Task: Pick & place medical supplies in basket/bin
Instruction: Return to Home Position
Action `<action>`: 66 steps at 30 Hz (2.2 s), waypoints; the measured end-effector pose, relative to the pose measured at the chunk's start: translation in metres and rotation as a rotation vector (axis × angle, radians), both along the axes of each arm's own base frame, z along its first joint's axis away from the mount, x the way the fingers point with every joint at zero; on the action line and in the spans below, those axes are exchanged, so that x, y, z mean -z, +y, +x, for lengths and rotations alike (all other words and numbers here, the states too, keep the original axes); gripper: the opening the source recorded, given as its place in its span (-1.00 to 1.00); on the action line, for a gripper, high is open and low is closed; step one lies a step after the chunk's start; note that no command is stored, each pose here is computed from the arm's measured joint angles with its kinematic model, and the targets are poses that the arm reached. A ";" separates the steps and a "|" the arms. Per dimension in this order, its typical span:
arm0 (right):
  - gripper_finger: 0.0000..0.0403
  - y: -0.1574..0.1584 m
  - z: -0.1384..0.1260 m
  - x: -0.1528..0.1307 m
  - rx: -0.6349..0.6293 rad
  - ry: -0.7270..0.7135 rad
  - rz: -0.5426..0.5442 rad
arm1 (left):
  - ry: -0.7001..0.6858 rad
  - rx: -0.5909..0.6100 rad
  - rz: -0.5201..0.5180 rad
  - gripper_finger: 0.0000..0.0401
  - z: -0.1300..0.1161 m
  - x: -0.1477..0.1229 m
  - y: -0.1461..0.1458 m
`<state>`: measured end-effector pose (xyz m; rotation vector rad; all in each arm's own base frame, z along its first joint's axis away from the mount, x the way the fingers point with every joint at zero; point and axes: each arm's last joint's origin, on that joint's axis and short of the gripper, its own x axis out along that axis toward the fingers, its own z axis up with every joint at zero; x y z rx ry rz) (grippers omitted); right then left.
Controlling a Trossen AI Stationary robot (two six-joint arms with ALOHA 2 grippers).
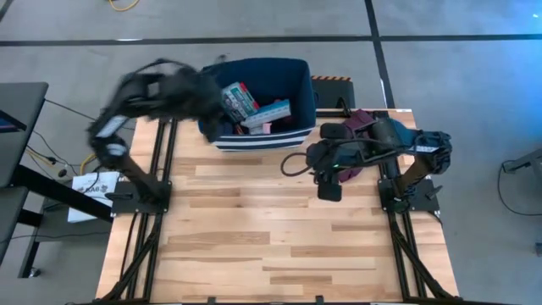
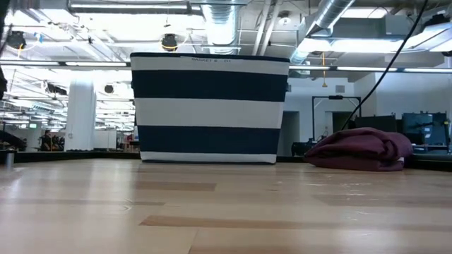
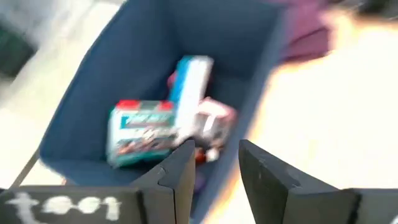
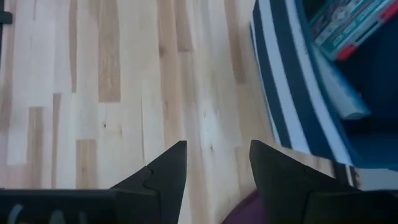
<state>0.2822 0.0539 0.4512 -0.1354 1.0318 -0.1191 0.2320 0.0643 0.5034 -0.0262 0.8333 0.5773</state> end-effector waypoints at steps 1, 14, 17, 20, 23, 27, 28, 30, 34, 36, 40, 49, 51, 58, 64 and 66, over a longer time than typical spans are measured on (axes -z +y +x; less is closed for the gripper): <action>-0.16 -0.001 -0.004 -0.003 -0.008 -0.010 -0.004 | -0.040 0.035 0.002 -0.43 -0.012 -0.008 -0.011; -0.16 -0.012 -0.102 0.030 0.138 -0.217 -0.059 | -0.178 0.003 -0.013 -0.43 -0.140 0.064 -0.076; -0.16 -0.008 -0.121 0.083 0.075 -0.275 0.003 | -0.192 0.000 -0.049 -0.43 -0.143 0.133 -0.084; -0.16 -0.009 -0.141 0.128 0.011 -0.346 0.106 | -0.228 0.080 -0.056 -0.43 -0.140 0.196 -0.093; -0.16 -0.010 -0.155 0.154 -0.082 -0.443 0.196 | -0.275 0.206 -0.027 -0.43 -0.136 0.237 -0.099; -0.15 -0.016 -0.170 0.156 -0.216 -0.626 0.202 | -0.367 0.314 0.040 -0.43 -0.135 0.245 -0.100; -0.15 -0.018 -0.174 0.154 -0.236 -0.666 0.195 | -0.399 0.322 0.065 -0.43 -0.136 0.241 -0.099; -0.15 -0.021 -0.182 0.152 -0.266 -0.760 0.176 | -0.461 0.337 0.108 -0.43 -0.138 0.233 -0.098; -0.15 -0.024 -0.191 0.170 -0.337 -0.897 0.183 | -0.550 0.437 0.150 -0.43 -0.142 0.220 -0.096; -0.16 -0.022 -0.193 0.187 -0.404 -0.916 0.230 | -0.578 0.484 0.167 -0.43 -0.143 0.216 -0.096; -0.15 -0.021 -0.195 0.211 -0.470 -1.015 0.274 | -0.602 0.514 0.180 -0.43 -0.143 0.213 -0.097; -0.15 -0.027 -0.203 0.246 -0.405 -1.013 0.251 | -0.519 0.490 0.177 -0.43 -0.149 0.222 -0.093; -0.15 -0.027 -0.202 0.251 -0.394 -0.983 0.262 | -0.535 0.478 0.194 -0.43 -0.151 0.220 -0.091; -0.15 -0.027 -0.199 0.261 -0.365 -0.959 0.267 | -0.759 0.650 0.114 -0.43 -0.144 0.240 -0.101; -0.15 -0.030 -0.198 0.263 -0.260 -0.953 0.336 | -0.790 0.574 0.181 -0.43 -0.139 0.265 -0.102; -0.15 -0.030 -0.197 0.263 -0.226 -0.945 0.387 | -0.798 0.585 0.160 -0.43 -0.137 0.274 -0.103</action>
